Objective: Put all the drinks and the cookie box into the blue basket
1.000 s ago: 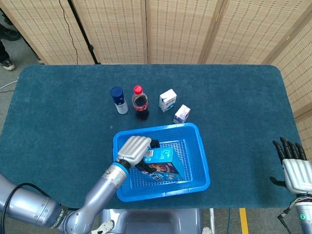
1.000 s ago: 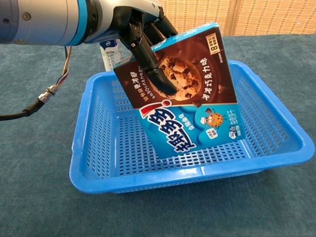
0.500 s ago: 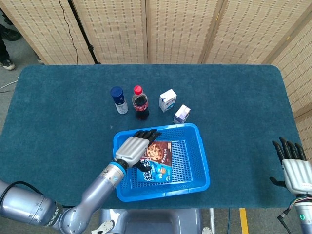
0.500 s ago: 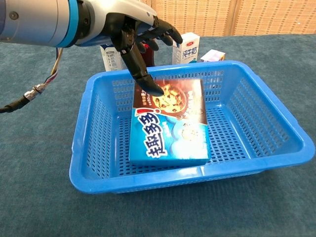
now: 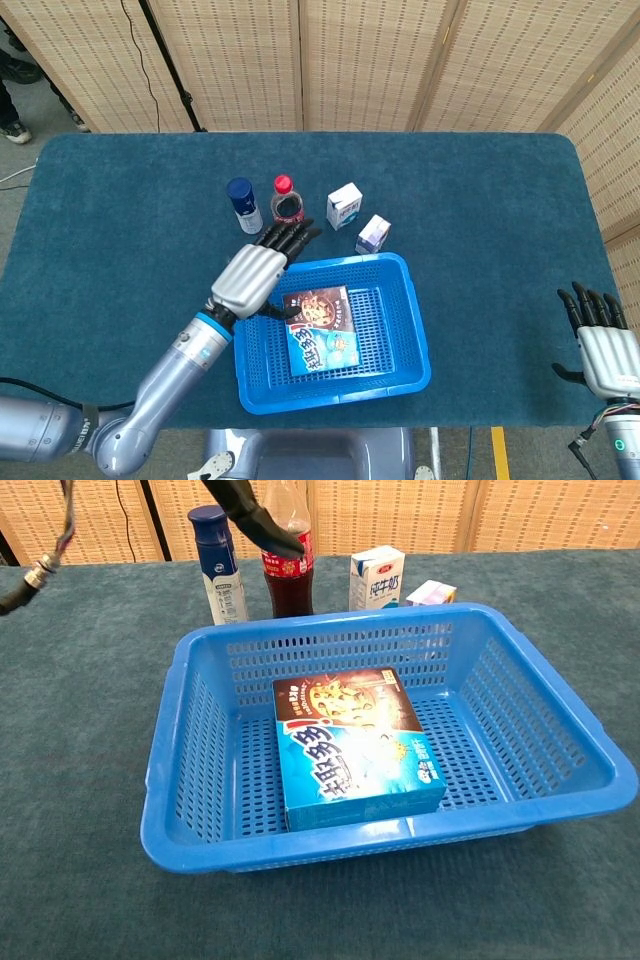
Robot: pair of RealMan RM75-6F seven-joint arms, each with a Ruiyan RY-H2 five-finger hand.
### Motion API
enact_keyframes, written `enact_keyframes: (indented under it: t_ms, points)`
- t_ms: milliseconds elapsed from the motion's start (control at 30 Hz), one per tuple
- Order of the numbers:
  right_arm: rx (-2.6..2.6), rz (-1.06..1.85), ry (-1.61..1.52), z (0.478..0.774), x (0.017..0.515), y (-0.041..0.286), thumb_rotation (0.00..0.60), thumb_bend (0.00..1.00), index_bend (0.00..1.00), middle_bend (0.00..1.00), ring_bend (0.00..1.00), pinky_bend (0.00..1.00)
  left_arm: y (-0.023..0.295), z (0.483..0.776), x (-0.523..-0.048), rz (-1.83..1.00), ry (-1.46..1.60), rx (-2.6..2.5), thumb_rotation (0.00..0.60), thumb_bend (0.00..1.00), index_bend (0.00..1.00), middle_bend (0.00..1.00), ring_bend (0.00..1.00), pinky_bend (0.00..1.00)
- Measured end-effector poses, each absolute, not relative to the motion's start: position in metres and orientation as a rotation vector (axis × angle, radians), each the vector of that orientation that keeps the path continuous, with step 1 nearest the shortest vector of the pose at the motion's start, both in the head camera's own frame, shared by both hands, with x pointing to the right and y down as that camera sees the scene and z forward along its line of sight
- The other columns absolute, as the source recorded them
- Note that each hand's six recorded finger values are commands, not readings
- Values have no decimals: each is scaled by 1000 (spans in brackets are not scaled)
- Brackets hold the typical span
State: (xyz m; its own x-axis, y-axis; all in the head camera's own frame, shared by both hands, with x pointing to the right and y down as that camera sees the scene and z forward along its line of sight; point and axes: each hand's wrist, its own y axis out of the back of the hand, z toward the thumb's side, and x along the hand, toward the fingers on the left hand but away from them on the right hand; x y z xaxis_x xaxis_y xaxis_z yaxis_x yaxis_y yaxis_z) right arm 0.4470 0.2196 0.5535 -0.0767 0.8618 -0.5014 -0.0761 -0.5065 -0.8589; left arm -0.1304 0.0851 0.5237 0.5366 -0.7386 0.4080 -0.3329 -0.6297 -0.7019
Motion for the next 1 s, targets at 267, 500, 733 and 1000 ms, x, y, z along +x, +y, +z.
enact_keyframes:
  t_ms: [267,500,733,1000]
  points:
    - [-1488,1678,-866,556,445,220,600,0,0,0,0,0,57,510,-192,-838,1091,-2158,600,57,0,0,0,0]
    - [-1491,1682,-854,559,443,220,600,0,0,0,0,0,30,525,-265,-863,1300,-2125,600,57,0,0,0,0]
    - [-1497,1700,-823,568,440,220,600,0,0,0,0,0,3,569,-336,-939,1496,-2119,600,56,0,0,0,0]
    - [-1503,1719,-803,577,438,218,600,0,0,0,0,0,-10,645,-367,-1071,1606,-2214,600,57,0,0,0,0]
